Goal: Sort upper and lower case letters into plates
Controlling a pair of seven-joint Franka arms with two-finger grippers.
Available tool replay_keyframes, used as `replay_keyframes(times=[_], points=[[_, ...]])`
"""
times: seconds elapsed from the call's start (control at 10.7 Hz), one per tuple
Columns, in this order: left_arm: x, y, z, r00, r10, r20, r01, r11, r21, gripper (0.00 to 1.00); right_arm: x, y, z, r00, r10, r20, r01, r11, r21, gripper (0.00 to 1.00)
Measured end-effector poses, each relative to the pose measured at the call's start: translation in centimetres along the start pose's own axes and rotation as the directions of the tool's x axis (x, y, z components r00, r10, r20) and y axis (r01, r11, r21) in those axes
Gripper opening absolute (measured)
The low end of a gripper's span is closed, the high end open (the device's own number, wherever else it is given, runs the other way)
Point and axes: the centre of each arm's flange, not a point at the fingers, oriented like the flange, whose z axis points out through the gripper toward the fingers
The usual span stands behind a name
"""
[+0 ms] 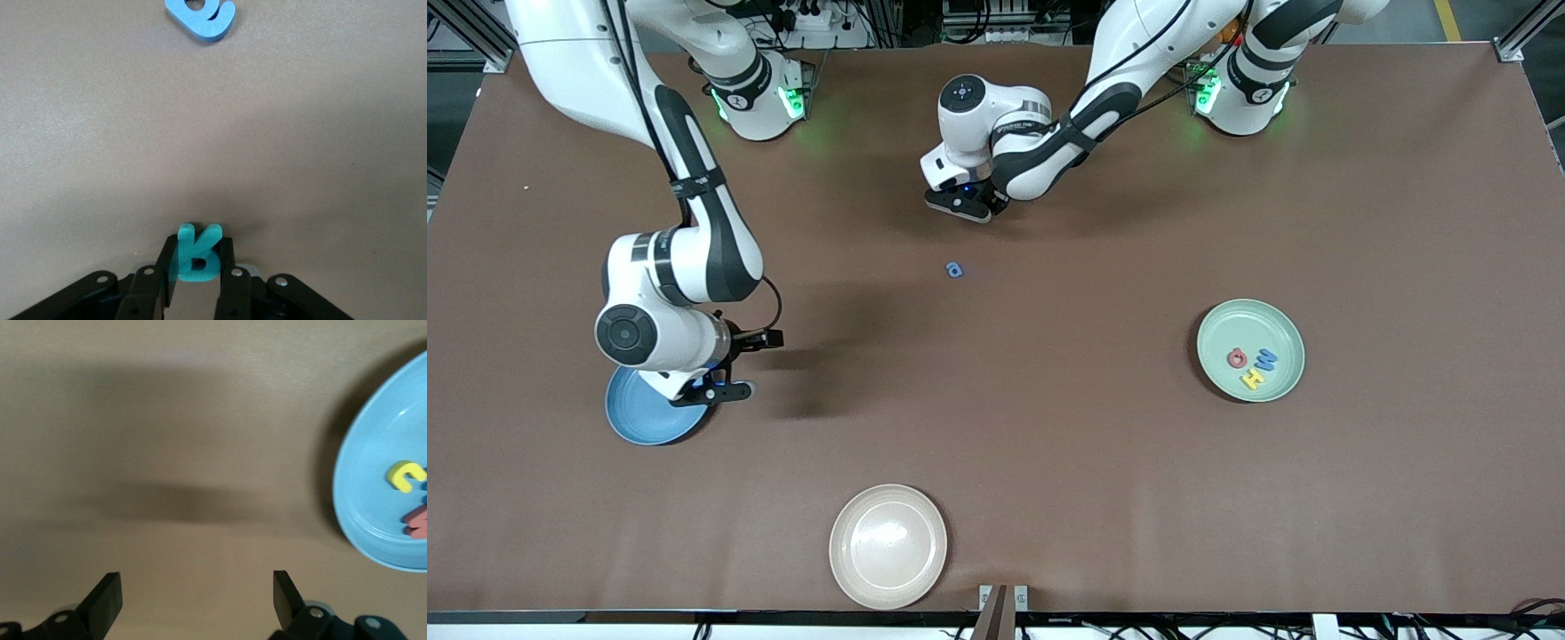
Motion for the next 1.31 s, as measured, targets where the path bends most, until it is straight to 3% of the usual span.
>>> replay_keyframes(times=[0.28, 0.56, 0.93, 1.31], points=[[1.5, -1.1, -0.4, 0.998, -0.063, -0.014, 0.063, 0.998, 0.000, 0.28, -0.1, -1.5, 0.1, 1.000, -0.013, 0.002, 0.013, 1.000, 0.011, 1.00], [8.1, -7.0, -4.9, 0.975, -0.203, -0.093, 0.204, 0.979, -0.001, 0.28, -0.8, -7.4, 0.4, 0.995, -0.104, 0.004, 0.104, 0.995, -0.011, 1.00], [15.4, -18.4, -12.0, 0.895, -0.394, -0.208, 0.403, 0.915, 0.001, 0.28, -3.3, -17.8, 1.0, 0.964, -0.266, -0.006, 0.265, 0.963, -0.054, 1.00], [19.2, -30.7, -12.9, 0.809, -0.547, -0.215, 0.567, 0.823, 0.038, 0.28, -5.4, -23.9, 1.3, 0.930, -0.366, -0.039, 0.362, 0.929, -0.079, 1.00]])
